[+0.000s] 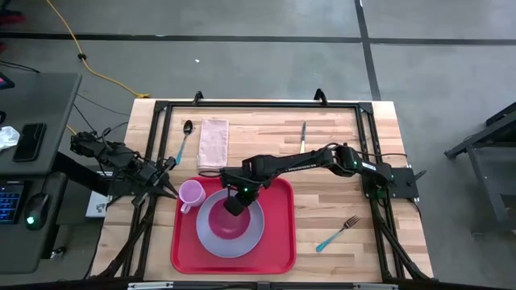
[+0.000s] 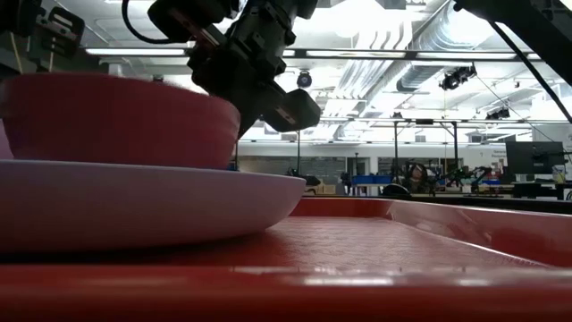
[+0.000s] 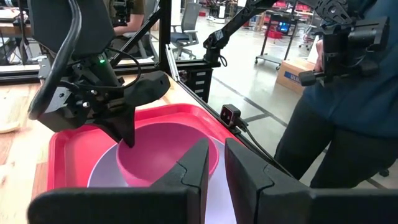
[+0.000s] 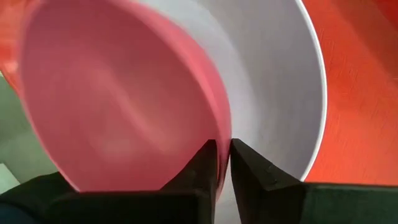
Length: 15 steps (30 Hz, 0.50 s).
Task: Set up tray
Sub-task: Put the red bowl on the blue plate on the orange serving tray
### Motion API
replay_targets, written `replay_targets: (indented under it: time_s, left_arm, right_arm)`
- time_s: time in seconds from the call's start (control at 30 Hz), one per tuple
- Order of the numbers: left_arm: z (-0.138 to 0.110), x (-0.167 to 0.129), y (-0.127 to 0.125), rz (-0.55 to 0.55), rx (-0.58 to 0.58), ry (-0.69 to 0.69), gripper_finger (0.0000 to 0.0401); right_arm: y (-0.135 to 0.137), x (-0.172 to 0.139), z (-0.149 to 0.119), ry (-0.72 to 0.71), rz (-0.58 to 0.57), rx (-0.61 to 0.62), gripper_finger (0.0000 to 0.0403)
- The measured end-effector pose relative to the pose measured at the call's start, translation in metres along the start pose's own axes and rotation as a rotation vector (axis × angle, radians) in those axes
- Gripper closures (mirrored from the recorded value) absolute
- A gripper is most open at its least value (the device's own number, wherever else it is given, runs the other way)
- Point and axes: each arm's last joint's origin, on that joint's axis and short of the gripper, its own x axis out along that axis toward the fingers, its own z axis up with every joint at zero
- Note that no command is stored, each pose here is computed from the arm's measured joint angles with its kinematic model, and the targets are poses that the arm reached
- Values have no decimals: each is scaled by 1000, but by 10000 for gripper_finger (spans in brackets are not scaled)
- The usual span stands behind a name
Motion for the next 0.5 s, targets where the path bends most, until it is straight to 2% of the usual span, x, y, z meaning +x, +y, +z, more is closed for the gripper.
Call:
replay_targets:
  time_s: [0.27,0.5]
  left_arm:
    - [0,0,0,0,0,0,316]
    - [0,0,0,0,0,0,316]
  right_arm:
    - [-2,-1,2,-5,-3,-7,356]
    - [-6,-3,6,27,21,4,359]
